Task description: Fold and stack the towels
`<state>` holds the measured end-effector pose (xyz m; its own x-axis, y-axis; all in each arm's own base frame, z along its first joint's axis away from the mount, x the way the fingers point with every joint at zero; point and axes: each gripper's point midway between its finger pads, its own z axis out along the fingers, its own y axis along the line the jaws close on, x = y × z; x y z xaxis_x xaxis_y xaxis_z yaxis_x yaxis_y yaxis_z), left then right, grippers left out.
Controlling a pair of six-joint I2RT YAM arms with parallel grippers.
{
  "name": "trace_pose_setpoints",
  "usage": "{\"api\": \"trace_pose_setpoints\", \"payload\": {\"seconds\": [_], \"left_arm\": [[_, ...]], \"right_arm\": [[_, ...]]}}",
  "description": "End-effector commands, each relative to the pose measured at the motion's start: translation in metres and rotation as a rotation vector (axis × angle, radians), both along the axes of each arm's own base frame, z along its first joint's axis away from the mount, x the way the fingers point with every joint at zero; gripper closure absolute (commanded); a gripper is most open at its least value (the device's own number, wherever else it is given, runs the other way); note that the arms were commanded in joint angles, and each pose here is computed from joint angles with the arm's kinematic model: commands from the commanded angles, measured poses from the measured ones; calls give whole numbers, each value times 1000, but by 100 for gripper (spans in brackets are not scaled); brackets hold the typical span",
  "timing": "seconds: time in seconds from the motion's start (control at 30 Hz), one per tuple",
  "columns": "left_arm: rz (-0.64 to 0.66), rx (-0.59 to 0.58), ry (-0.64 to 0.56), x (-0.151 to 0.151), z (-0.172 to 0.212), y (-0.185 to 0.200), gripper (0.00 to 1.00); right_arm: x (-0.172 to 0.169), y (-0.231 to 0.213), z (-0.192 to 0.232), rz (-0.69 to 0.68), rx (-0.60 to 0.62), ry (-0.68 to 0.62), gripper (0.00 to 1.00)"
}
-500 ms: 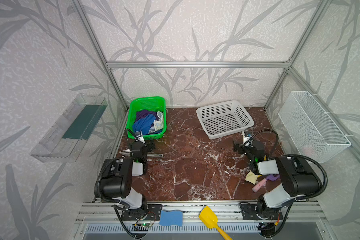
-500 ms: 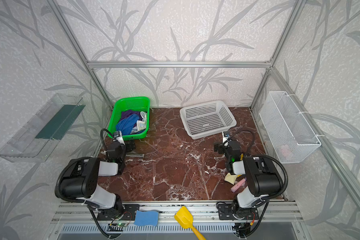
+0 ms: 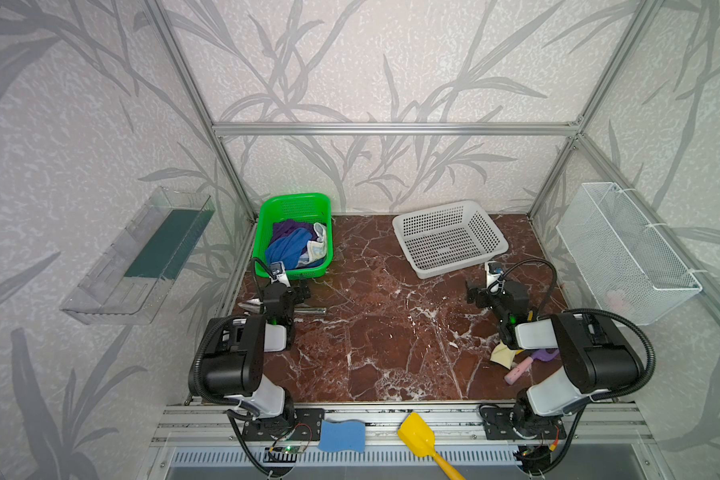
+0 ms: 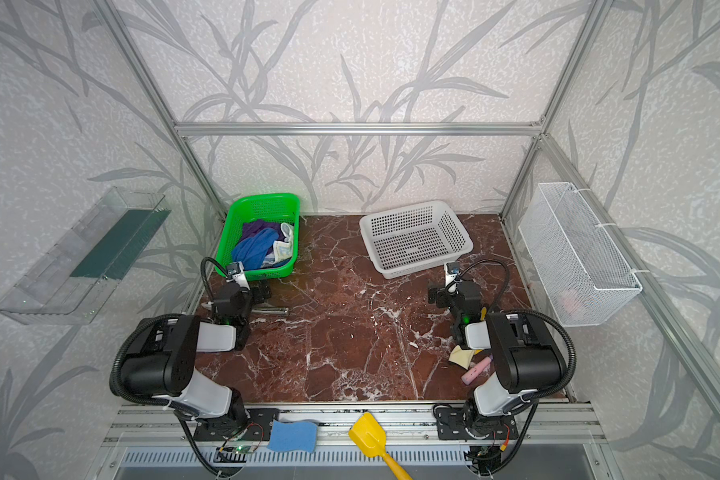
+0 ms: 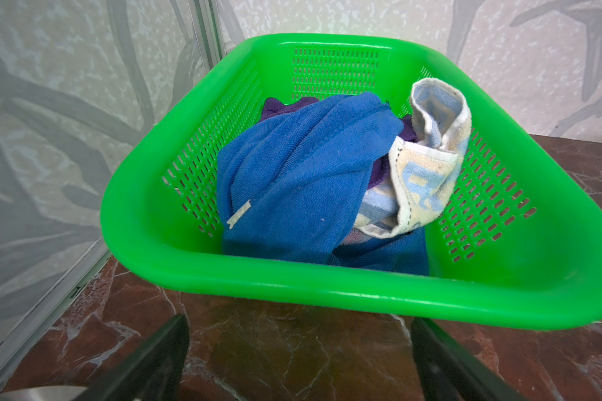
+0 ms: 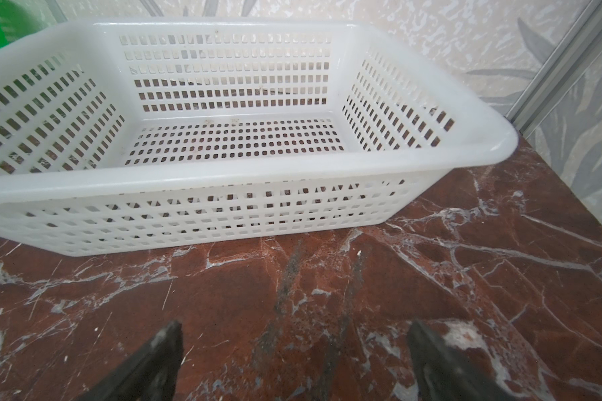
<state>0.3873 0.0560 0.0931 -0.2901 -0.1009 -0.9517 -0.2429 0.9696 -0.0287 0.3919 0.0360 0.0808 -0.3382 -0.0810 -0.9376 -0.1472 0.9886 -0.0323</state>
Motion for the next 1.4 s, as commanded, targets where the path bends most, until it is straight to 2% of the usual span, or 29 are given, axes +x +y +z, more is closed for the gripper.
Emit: {"api": "trace_pose_setpoints", "payload": {"seconds": [0.0, 1.17, 1.3, 1.37], "left_arm": [[-3, 1, -17, 2, 4, -1, 1], [-6, -1, -18, 2, 3, -2, 1], [-89, 10, -38, 0, 8, -15, 1], [-47, 11, -58, -5, 15, -9, 1]], "right_arm": [[6, 2, 12, 10, 3, -36, 1], [6, 3, 12, 13, 5, -36, 1], [2, 13, 23, 70, -5, -61, 1], [-3, 16, 33, 83, -13, -70, 1]]}}
